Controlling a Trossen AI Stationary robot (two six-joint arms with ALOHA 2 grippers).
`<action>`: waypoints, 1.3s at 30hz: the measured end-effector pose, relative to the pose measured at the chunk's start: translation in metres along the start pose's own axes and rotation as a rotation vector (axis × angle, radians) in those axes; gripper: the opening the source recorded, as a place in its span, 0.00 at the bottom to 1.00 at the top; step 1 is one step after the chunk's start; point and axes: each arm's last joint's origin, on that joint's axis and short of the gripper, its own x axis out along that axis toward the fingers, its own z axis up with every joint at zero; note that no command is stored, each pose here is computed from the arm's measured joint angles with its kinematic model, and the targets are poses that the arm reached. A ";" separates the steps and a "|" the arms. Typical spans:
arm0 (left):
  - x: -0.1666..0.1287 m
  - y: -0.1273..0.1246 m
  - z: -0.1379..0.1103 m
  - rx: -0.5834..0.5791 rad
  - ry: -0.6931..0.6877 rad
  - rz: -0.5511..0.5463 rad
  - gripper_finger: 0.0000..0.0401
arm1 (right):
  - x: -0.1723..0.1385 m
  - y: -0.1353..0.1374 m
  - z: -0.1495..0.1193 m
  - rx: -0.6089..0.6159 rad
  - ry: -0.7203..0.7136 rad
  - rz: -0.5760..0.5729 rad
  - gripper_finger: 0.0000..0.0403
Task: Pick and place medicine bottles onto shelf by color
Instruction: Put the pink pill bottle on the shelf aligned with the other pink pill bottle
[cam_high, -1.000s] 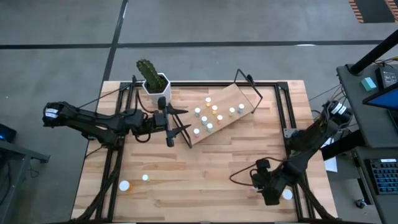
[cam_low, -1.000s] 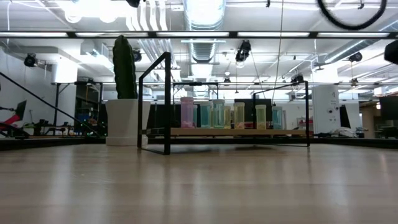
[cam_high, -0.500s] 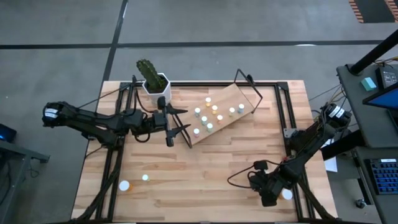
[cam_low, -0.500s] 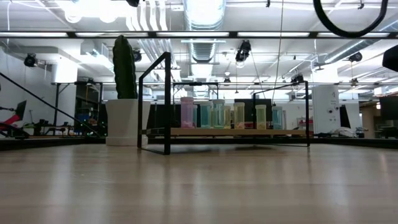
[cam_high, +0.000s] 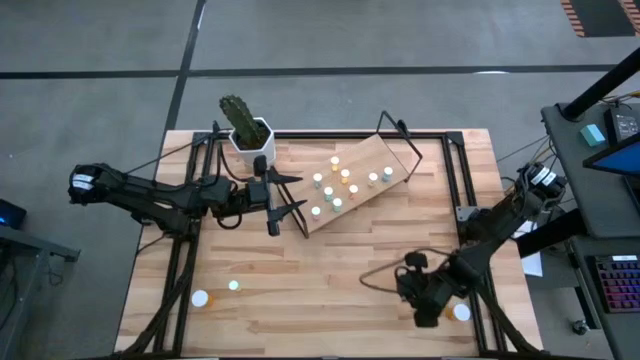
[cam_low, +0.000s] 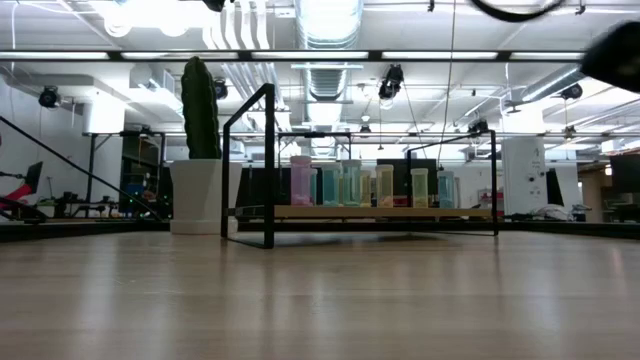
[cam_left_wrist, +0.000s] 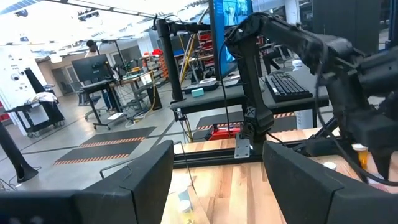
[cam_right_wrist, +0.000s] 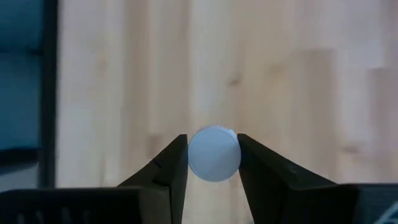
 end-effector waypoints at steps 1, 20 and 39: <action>0.000 0.000 0.000 0.000 0.000 0.000 0.58 | -0.005 -0.003 0.007 0.008 0.005 -0.022 0.29; -0.005 0.003 0.002 0.109 0.001 0.004 0.58 | -0.084 -0.121 0.157 -0.004 -0.059 -0.254 0.29; -0.031 0.015 0.011 0.174 0.050 0.000 0.58 | -0.086 -0.219 0.246 -0.102 -0.133 -0.250 0.27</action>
